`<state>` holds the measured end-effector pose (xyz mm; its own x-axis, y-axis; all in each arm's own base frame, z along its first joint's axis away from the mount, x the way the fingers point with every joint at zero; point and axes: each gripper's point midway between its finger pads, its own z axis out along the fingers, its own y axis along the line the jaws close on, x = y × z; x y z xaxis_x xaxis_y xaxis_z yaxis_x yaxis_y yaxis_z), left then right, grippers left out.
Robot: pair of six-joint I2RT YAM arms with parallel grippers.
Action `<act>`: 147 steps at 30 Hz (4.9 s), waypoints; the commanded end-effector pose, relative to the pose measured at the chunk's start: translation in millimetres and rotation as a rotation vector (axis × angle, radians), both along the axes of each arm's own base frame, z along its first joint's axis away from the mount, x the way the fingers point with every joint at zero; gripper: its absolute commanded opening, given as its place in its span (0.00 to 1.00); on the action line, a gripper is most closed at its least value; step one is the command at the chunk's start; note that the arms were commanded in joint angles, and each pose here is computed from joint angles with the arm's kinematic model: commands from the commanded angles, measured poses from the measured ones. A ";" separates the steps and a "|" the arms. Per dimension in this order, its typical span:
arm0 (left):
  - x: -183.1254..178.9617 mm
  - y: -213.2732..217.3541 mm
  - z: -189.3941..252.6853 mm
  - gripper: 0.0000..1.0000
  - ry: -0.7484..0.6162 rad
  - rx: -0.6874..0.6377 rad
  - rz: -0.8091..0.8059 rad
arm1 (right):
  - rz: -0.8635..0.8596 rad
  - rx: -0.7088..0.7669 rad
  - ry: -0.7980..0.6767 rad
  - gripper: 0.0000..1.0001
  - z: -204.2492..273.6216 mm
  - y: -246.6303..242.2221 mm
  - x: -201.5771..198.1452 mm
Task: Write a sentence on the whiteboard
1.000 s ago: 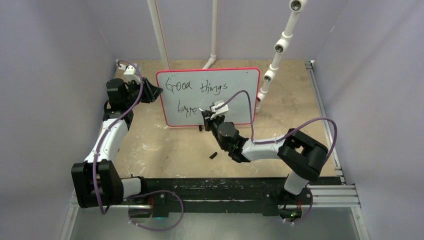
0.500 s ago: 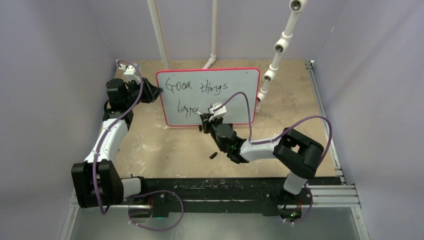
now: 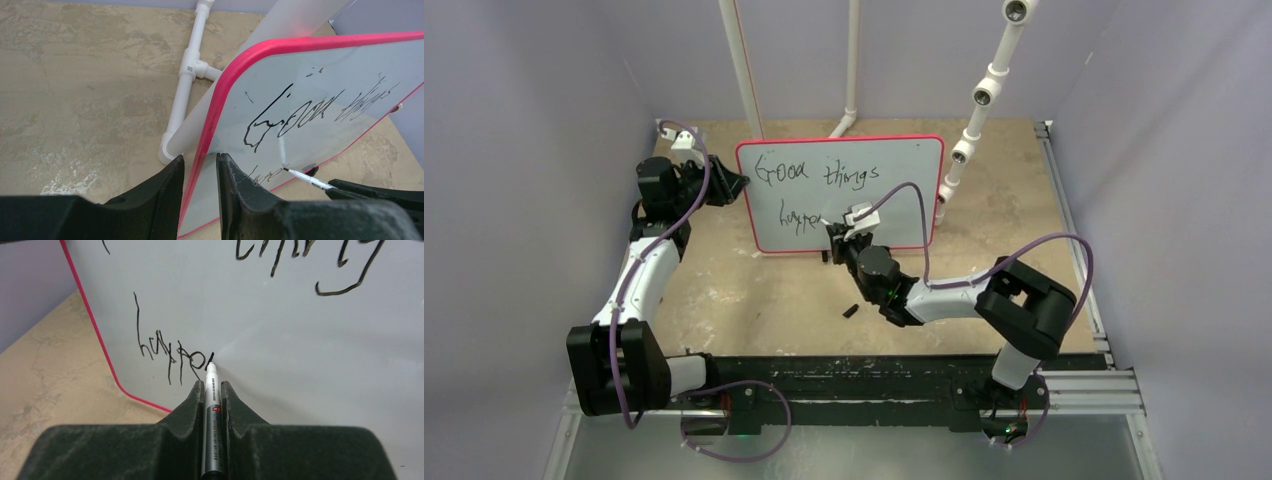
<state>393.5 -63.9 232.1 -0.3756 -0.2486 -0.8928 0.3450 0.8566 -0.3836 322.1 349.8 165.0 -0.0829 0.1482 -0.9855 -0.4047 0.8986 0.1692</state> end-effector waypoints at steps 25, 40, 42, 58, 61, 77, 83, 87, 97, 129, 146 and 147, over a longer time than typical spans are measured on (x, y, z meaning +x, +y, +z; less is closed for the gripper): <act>-1.1 -2.3 9.2 0.30 -0.043 -0.001 -0.014 | -0.090 0.031 0.032 0.00 -5.5 -17.4 3.6; -1.3 -2.3 9.5 0.29 -0.043 0.000 -0.013 | -0.083 0.005 0.037 0.00 -8.5 -15.4 2.3; -1.2 -1.8 9.6 0.30 -0.044 0.001 -0.011 | -0.078 0.005 0.038 0.00 -9.1 -14.9 1.8; -1.1 -2.0 9.9 0.30 -0.045 0.001 -0.012 | 0.009 0.090 -0.071 0.00 39.6 -19.2 -16.3; -1.2 -1.8 9.8 0.30 -0.044 0.002 -0.011 | -0.029 0.102 -0.087 0.00 44.2 -27.5 -14.4; -0.6 -2.2 8.5 0.30 -0.041 0.001 -0.014 | -0.044 0.079 -0.105 0.00 43.7 -15.2 -3.4; -0.7 -2.3 8.7 0.30 -0.041 0.001 -0.014 | -0.055 0.069 -0.116 0.00 43.1 -16.1 -1.2; -0.9 -2.5 9.0 0.30 -0.041 -0.001 -0.015 | -0.068 0.061 -0.112 0.00 39.7 -17.9 0.1; -1.1 -2.8 9.3 0.30 -0.042 -0.002 -0.016 | -0.109 0.014 -0.076 0.00 19.3 -26.6 1.1; -1.1 -2.2 9.3 0.30 -0.043 0.001 -0.014 | -0.066 0.071 -0.107 0.00 52.3 -18.3 -1.4; -1.2 -1.8 9.7 0.30 -0.044 0.002 -0.012 | -0.111 0.083 -0.138 0.00 53.5 -29.9 0.2; -1.3 -2.0 9.6 0.30 -0.045 0.002 -0.014 | -0.099 0.089 -0.143 0.00 55.0 -30.4 -2.1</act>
<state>393.5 -63.9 232.1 -0.3755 -0.2482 -0.8930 0.3451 0.8567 -0.3833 322.9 330.0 185.2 0.0004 0.1531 -0.9882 -0.3392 0.9297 0.1439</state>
